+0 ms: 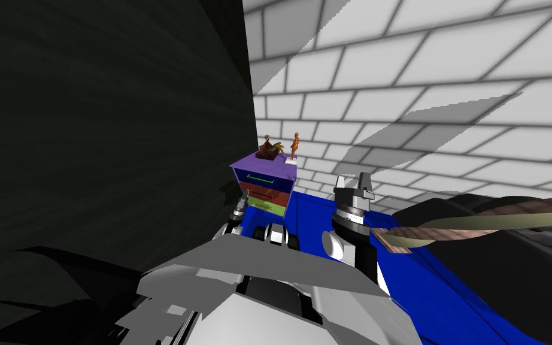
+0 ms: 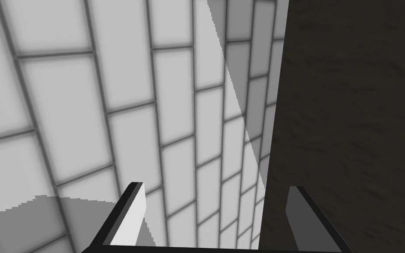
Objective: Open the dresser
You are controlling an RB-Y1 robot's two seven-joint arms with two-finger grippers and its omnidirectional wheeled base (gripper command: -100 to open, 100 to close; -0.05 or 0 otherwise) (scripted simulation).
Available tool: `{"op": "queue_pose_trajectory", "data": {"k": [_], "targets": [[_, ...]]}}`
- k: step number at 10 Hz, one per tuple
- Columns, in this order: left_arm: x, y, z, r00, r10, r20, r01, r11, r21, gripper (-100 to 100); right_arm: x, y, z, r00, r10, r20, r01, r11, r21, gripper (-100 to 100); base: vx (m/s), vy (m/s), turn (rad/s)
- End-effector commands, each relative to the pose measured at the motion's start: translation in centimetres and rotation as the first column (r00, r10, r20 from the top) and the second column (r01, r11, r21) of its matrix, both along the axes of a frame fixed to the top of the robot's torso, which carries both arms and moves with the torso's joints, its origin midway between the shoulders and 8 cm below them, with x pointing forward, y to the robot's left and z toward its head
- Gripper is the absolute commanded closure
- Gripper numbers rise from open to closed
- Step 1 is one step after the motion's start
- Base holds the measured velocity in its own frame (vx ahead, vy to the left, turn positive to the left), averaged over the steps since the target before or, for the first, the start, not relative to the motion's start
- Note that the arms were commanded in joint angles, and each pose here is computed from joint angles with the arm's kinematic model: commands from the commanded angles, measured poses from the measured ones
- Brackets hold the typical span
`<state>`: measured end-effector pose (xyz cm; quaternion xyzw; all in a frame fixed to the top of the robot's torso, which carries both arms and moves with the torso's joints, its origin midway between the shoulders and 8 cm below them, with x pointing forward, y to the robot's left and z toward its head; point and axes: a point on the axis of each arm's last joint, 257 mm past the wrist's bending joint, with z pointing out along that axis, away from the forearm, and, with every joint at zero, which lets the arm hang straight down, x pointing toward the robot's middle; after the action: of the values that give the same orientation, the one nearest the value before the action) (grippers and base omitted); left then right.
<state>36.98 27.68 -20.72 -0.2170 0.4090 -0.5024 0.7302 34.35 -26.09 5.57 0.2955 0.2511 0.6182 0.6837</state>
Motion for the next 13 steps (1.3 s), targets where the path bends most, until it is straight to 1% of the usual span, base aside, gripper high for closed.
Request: {"op": "queue_pose_trajectory", "data": {"k": [1, 2, 5, 6, 7, 9, 10, 11, 12, 13], "targets": [[-0.5, -0.1, -1.3, 1.0000, -0.005, -0.004, 0.005, 1.0000, -0.008, -100, 0.0, 0.0, 0.0, 1.000, 0.000, 0.000, 0.000, 1.000, 0.000, 0, 0.100, 0.011, 0.021], [-0.5, 0.0, -1.9, 0.9998, -0.003, -0.018, 0.003, 0.9999, -0.010, -100, 0.0, 0.0, 0.0, 1.000, 0.000, 0.000, 0.000, 1.000, 0.000, 0, 0.087, 0.002, 0.009], [-1.2, -0.2, -3.3, 0.9997, -0.011, -0.023, 0.011, 0.9998, -0.019, -100, 0.0, 0.0, 0.0, 1.000, 0.000, 0.000, 0.000, 1.000, 0.000, 0, 0.125, 0.008, 0.016], [-1.5, -0.3, -3.5, 0.9997, -0.017, -0.016, 0.016, 0.9996, -0.022, -100, 0.0, 0.0, 0.0, 1.000, 0.000, 0.000, 0.000, 1.000, 0.000, 0, 0.150, 0.016, 0.027], [-1.6, -0.2, -4.2, 0.9994, -0.014, -0.032, 0.014, 0.9996, -0.024, -100, 0.0, 0.0, 0.0, 1.000, 0.000, 0.000, 0.000, 1.000, 0.000, 0, 0.114, 0.004, 0.008], [-2.3, -0.4, -5.0, 0.9993, -0.024, -0.029, 0.023, 0.9993, -0.028, -100, 0.0, 0.0, 0.0, 1.000, 0.000, 0.000, 0.000, 1.000, 0.000, 0, 0.129, 0.022, 0.021], [-2.4, -0.3, -5.3, 0.9990, -0.023, -0.039, 0.022, 0.9993, -0.029, -100, 0.0, 0.0, 0.0, 1.000, 0.000, 0.000, 0.000, 1.000, 0.000, 0, 0.107, 0.016, 0.006], [-2.7, -0.4, -5.5, 0.9991, -0.028, -0.033, 0.027, 0.9992, -0.030, -100, 0.0, 0.0, 0.0, 1.000, 0.000, 0.000, 0.000, 1.000, 0.000, 0, 0.118, 0.003, 0.014], [-2.8, -0.4, -5.8, 0.9988, -0.027, -0.040, 0.026, 0.9992, -0.031, -100, 0.0, 0.0, 0.0, 1.000, 0.000, 0.000, 0.000, 1.000, 0.000, 0, 0.090, -0.005, 0.008], [-3.2, -0.4, -6.2, 0.9987, -0.031, -0.042, 0.030, 0.9990, -0.032, -100, 0.0, 0.0, 0.0, 1.000, 0.000, 0.000, 0.000, 1.000, 0.000, 0, 0.087, -0.005, 0.012]]}}
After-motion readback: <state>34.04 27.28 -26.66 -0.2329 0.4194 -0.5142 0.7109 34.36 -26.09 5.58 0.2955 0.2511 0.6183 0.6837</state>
